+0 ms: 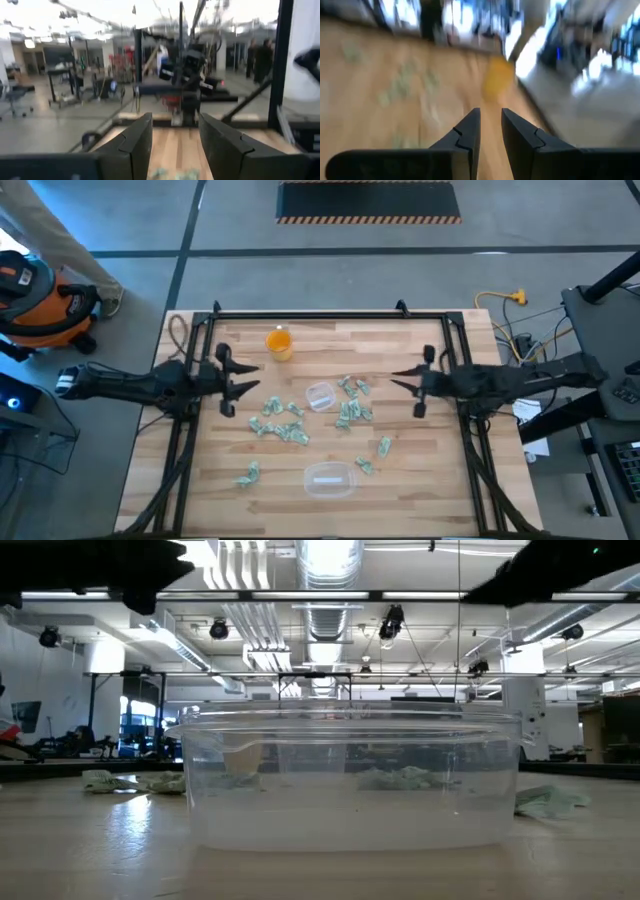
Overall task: Pick and place Stevia / Truvia into bins
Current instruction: Put the white stevia packet into the bottom transparent bin
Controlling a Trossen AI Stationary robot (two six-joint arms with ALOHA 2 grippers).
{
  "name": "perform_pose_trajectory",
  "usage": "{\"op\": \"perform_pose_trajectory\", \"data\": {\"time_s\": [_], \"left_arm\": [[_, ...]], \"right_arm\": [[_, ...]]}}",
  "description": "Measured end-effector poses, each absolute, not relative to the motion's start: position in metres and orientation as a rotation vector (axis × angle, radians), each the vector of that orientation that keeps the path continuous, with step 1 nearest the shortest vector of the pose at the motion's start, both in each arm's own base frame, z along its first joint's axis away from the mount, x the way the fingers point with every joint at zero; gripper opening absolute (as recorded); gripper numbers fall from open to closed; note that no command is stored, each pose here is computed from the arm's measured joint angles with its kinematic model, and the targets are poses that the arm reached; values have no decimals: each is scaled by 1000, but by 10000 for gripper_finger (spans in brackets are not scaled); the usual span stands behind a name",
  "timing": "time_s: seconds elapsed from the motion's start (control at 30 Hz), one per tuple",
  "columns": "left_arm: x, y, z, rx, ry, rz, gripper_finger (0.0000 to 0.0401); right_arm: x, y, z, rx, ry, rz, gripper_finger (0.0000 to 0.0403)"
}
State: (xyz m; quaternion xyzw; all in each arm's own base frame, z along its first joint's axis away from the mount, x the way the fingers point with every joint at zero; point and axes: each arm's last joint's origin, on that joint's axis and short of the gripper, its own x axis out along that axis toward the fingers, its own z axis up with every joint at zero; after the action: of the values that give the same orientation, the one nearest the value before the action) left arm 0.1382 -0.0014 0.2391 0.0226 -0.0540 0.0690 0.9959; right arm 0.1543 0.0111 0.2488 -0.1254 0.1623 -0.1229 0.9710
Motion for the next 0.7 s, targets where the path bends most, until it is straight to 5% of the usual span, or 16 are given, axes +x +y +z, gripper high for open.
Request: {"op": "perform_pose_trajectory", "data": {"time_s": [0.27,0.7], "left_arm": [[166,-3,219,19,13,130,145],[180,-4,203,117,212,120,145]], "right_arm": [[197,3,229,-233,607,-471,72],[236,-15,200,-87,781,-377,150]]}}
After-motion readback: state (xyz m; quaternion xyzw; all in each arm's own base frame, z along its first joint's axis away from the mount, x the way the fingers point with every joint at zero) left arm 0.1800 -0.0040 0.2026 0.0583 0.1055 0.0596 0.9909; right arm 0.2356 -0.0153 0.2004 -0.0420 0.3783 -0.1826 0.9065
